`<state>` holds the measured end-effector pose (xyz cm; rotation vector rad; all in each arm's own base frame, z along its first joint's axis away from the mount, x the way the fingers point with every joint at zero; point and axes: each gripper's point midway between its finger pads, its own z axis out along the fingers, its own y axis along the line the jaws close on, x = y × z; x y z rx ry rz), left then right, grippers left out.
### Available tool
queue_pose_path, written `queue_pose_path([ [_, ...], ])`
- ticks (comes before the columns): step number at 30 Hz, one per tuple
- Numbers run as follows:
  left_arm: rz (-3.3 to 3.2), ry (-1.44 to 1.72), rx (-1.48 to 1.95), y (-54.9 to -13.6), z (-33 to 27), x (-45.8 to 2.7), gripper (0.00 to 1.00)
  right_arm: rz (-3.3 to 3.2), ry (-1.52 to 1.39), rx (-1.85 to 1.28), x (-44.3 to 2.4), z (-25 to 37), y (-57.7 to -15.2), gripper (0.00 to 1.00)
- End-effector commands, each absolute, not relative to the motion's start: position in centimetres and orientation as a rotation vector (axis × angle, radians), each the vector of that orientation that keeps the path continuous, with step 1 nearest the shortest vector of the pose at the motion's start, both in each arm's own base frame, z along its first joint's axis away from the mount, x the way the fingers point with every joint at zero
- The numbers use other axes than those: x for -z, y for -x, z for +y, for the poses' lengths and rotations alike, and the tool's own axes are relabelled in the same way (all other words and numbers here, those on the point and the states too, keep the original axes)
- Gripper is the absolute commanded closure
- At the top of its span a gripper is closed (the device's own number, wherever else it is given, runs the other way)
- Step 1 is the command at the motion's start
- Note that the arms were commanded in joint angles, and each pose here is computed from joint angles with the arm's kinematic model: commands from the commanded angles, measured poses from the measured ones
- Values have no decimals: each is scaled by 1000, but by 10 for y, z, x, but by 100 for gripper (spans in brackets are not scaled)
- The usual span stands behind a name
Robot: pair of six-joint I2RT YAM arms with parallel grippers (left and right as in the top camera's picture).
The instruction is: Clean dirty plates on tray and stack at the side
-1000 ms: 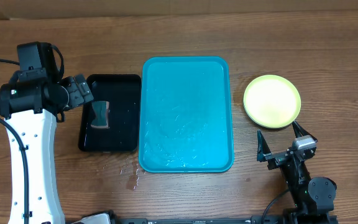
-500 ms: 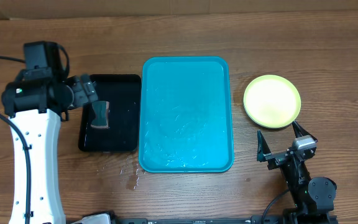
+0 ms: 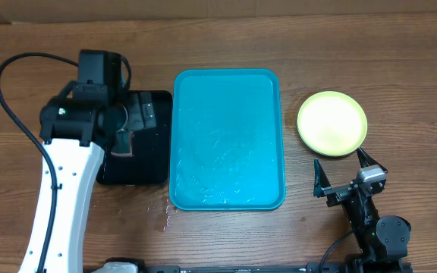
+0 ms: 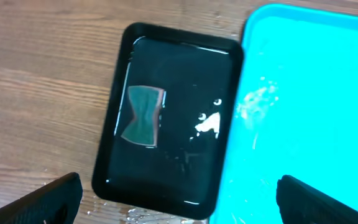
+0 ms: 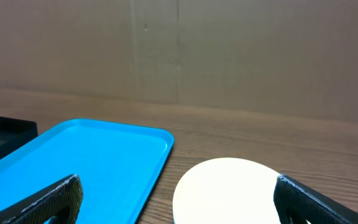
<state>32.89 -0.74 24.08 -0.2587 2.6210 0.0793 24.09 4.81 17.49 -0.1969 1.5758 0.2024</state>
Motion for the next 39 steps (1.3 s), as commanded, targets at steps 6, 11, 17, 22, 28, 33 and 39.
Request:
queue_pose_path([
  [6, 2527, 249, -33, -319, -15, -271, 0, 1571, 193, -190, -173, 46, -241, 0],
  [11, 2511, 240, -51, -315, -12, -276, 0, 1572, 193, -190, -173, 46, -241, 0],
  [17, 2503, 241, -48, -313, -11, -279, 0, 1571, 193, -190, -173, 46, -241, 0],
  [22, 2572, 220, 8, -297, -19, -271, 0, 1572, 193, -190, -173, 46, -241, 0],
  [28, 2626, 217, 11, -285, -20, -255, 0, 1572, 193, -190, -173, 46, -241, 0],
  [33, 2615, 219, 30, -278, -21, -232, 0, 1571, 193, -190, -173, 46, -241, 1],
  [39, 2456, 192, 138, -282, -31, -236, 0, 1572, 193, -190, -173, 46, -241, 0],
])
